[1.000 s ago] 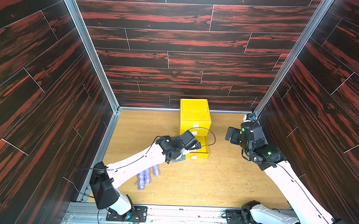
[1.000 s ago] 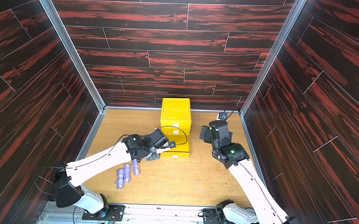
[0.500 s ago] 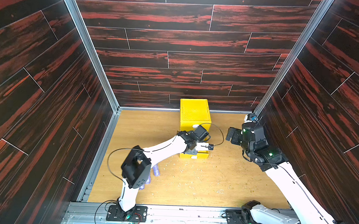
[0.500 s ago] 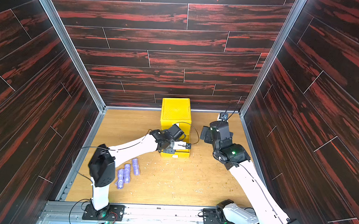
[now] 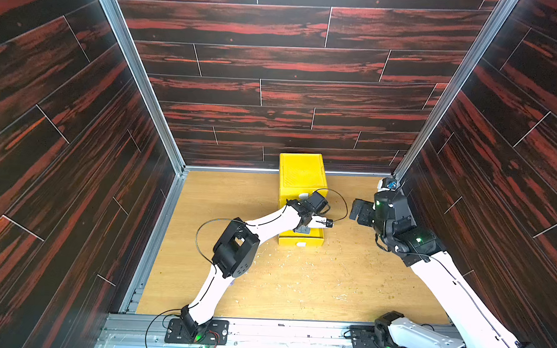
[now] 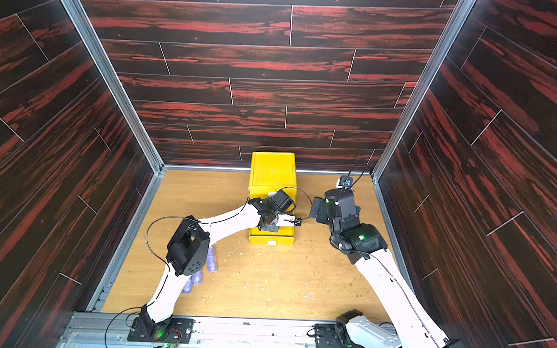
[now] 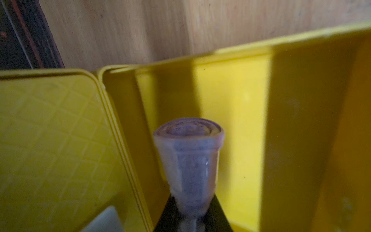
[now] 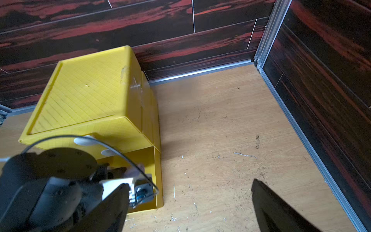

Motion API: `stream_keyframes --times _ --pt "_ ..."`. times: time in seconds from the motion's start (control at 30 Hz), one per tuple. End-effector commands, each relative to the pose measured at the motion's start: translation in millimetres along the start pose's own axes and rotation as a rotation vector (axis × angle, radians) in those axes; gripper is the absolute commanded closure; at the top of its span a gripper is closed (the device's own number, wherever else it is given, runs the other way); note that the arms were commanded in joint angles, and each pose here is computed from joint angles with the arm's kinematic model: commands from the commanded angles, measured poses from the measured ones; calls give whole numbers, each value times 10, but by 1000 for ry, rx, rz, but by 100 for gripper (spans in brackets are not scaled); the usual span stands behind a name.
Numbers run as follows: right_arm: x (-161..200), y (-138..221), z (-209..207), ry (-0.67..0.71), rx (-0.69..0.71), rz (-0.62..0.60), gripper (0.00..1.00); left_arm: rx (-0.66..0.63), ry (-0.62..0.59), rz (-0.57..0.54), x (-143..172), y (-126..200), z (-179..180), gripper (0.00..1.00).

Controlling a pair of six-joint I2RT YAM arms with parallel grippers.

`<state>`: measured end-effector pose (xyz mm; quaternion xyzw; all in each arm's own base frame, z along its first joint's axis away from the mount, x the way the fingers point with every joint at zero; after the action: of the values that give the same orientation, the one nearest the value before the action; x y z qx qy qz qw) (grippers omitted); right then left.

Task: Sort the rolls of trash bags by color and place them into the drawer
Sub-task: Place the roll of trash bags in the drawer.

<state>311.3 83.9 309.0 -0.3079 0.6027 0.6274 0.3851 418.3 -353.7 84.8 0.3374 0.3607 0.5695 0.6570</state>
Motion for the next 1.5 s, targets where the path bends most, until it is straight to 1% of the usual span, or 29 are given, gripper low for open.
stream_keyframes --times 0.0,0.17,0.27,0.33,0.5,0.63,0.8,0.93,1.1,1.27,1.47 --pt "25 -13 5 4 -7 4 2 -21 2 18 42 45 165 78" --pt "39 -28 10 7 -8 8 2 -31 18 17 69 -11 260 71" --pt "41 -28 8 8 -8 7 2 -27 19 28 107 -56 253 67" --pt "43 -29 9 8 -9 7 2 -27 20 30 119 -81 243 62" --pt "47 -47 20 10 -9 11 2 -24 19 36 136 -131 213 54" --pt "42 -45 20 11 -9 10 2 -27 25 41 148 -160 210 53" --pt "49 -56 25 12 -9 13 2 -40 25 37 146 -120 244 52" --pt "52 -65 26 13 -7 15 2 -59 36 19 140 15 306 52" --pt "25 -54 33 11 -11 10 2 -89 49 -11 135 289 355 51" --pt "6 -44 34 9 -10 9 2 -134 55 -42 112 636 376 51" --pt "-37 2 32 5 -14 3 2 -221 90 -111 40 1238 436 51"
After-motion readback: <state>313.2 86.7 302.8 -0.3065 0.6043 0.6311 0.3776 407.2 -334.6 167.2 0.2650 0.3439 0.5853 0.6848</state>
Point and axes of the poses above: each gripper's point midway between its finger pads, its own y axis back along the fingers, its own z axis along the line the jaws close on, x = y × z, the point moved 1 cm from there along y, back along the fingers, and after that the axes turned 2 degrees about y, right-handed, at the moved point
